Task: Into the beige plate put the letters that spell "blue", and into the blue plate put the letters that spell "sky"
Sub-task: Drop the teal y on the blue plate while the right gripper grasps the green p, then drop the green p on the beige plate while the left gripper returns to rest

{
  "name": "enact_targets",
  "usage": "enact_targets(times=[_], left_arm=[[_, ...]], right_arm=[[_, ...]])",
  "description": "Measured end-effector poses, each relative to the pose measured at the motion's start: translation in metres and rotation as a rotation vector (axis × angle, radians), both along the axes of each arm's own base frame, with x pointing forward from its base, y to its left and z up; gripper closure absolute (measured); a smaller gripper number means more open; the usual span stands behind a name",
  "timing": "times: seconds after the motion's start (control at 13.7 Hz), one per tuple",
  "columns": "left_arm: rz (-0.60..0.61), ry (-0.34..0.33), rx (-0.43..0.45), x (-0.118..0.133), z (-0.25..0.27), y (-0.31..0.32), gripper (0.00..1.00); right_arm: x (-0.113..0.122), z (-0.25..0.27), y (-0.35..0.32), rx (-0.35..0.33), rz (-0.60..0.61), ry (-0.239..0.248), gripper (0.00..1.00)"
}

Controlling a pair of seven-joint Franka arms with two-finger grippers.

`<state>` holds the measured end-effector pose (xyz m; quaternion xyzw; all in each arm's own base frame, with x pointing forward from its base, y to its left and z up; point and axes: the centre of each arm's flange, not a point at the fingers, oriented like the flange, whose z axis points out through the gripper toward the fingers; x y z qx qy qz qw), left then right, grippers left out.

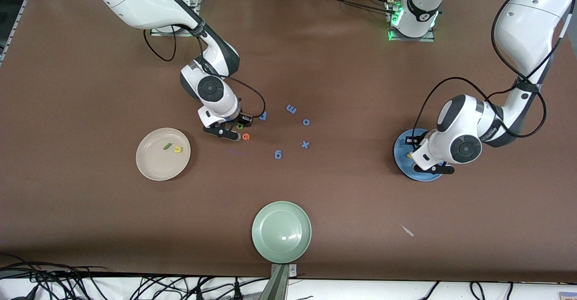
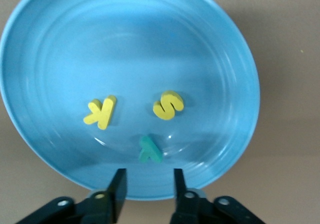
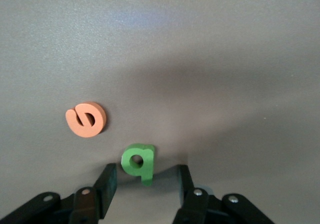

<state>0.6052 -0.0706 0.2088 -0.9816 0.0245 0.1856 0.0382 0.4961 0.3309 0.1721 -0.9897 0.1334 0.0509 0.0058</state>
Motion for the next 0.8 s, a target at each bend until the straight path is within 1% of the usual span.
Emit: enact_targets(times=[0.07,0.15,0.22,0.29,0.36,0.44,0.51,0.58,0.66,0.8], left_arm=[[-0.003,-0.015,0.002,0.002,0.009,-0.001,0.38],[-0.007,-0.037,0.006,0.005,0.023,-0.004,0.29],[-0.017,-0.06,0.011,0.008,0.043,-0.01,0.18],[-0.03,-0.079,0.021,0.011,0.069,-0.018,0.09],[-0.039,-0.091,0.035,0.013,0.1,-0.026,0.0],[-0.042,-0.097,0.045,0.013,0.131,-0.034,0.0],[-0.041,-0.1,0.048,0.013,0.162,-0.04,0.0],[-0.037,-0.103,0.05,0.014,0.191,-0.045,0.0],[-0.031,-0.11,0.049,0.016,0.219,-0.046,0.0],[-0.04,-0.138,0.028,0.021,0.265,-0.045,0.0]], right_arm=[[0.0,0.001,0.0,0.001,0.0,-0.002,0.49],[0.001,0.001,0.0,0.002,0.0,-0.004,0.53],[0.001,0.001,0.0,0.001,0.0,-0.004,0.54],[0.001,0.001,0.0,0.001,0.0,-0.004,0.54],[0.001,0.002,0.0,0.001,0.0,-0.005,0.57],[0.001,0.002,0.0,0.001,0.0,-0.006,0.58],[0.002,0.003,-0.001,0.001,0.0,-0.009,0.63],[0.004,0.004,-0.002,0.0,0.002,-0.013,0.64],[0.005,0.005,-0.003,-0.001,0.003,-0.017,0.68],[0.009,0.009,-0.007,-0.003,0.006,-0.024,0.68]])
